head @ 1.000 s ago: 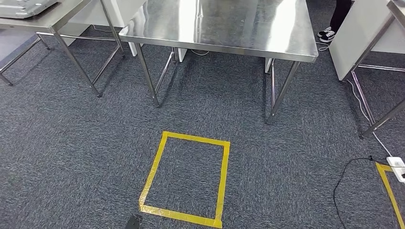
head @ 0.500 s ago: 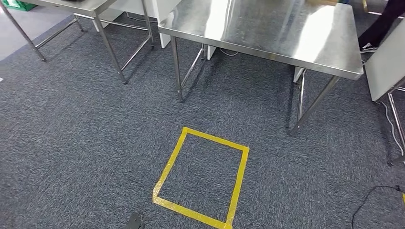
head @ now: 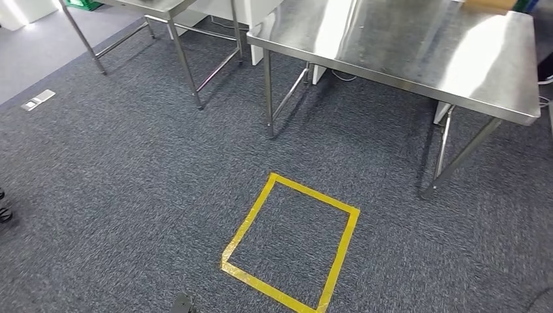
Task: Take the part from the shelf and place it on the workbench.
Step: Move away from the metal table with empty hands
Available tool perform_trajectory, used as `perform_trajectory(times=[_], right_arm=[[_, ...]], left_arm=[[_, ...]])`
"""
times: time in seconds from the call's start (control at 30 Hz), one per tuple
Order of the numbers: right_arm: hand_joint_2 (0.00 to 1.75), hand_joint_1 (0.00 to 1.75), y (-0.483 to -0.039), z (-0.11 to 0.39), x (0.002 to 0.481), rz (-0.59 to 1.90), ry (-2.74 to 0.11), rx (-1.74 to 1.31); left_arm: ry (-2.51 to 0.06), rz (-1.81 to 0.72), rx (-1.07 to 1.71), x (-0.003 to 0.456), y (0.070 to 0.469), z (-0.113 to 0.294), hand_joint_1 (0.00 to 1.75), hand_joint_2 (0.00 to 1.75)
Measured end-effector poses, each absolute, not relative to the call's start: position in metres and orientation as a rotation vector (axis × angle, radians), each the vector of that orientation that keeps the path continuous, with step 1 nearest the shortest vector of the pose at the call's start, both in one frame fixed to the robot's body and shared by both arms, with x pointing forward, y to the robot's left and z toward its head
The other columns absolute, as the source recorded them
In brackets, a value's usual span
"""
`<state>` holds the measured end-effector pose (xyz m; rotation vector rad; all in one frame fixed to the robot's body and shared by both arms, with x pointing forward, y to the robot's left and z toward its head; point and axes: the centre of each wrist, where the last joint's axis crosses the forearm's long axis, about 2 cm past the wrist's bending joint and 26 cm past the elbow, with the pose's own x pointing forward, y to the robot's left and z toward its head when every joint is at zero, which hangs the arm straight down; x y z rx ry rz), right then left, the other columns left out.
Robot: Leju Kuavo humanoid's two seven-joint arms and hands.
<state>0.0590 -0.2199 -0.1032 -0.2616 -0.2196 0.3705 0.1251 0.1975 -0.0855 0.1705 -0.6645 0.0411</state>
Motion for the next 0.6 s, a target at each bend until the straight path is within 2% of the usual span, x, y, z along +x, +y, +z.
perform_trajectory(times=[0.37,0.5,0.6], right_arm=[[0.00,0.00,-0.2191,-0.1026,0.0620,0.358,-0.224,-0.267],[0.00,0.00,-0.2196,-0.1030,0.0598,0.345,-0.219,-0.269],[0.00,0.00,-0.2207,-0.1032,0.0595,0.337,-0.216,-0.271]], left_arm=[[-0.709,0.000,0.182,0.1274,0.1994,-0.0850,0.00,0.00],[-0.743,-0.034,0.189,0.1265,0.1973,-0.0848,0.00,1.75],[-0.759,-0.051,0.208,0.1252,0.1960,-0.0847,0.00,1.75]])
